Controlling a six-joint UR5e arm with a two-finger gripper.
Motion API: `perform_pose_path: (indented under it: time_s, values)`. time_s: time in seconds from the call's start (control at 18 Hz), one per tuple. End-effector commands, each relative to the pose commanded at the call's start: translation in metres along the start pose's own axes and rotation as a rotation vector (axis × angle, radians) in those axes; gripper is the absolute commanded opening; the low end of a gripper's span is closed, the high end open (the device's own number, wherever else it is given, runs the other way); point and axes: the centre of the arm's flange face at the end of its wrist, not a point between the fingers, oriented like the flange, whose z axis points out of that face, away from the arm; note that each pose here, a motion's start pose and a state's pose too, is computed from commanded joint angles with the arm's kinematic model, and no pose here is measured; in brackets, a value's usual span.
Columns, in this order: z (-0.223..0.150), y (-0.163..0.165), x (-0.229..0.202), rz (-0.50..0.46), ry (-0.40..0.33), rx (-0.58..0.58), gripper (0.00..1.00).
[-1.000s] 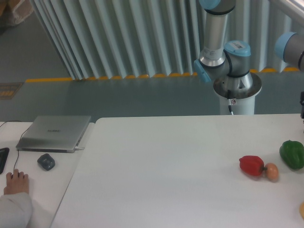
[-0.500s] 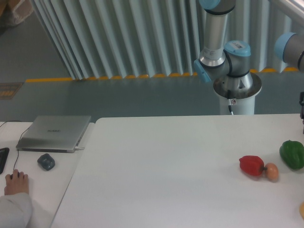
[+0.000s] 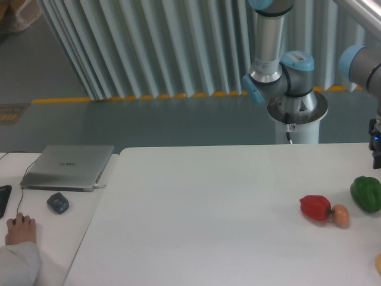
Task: Place the red peppers in a basket
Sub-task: 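Lower the gripper toward the red bell pepper, then close the gripper around the red bell pepper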
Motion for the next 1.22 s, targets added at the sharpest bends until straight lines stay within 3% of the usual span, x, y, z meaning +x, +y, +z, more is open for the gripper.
perform_pose_path:
  time_s: [0.22, 0.33, 0.5, 1.0, 1.22]
  values:
    - [0.010, -0.071, -0.009, 0.230, 0.061, -0.171, 1.00]
    - [0.013, -0.075, -0.006, 0.365, 0.094, -0.210, 1.00]
    - [0.019, -0.087, -0.007, 0.486, 0.115, -0.208, 1.00]
    - [0.040, -0.187, 0.021, 0.600, 0.141, -0.206, 1.00]
    - [0.055, -0.190, 0.033, 0.633, 0.190, -0.257, 1.00]
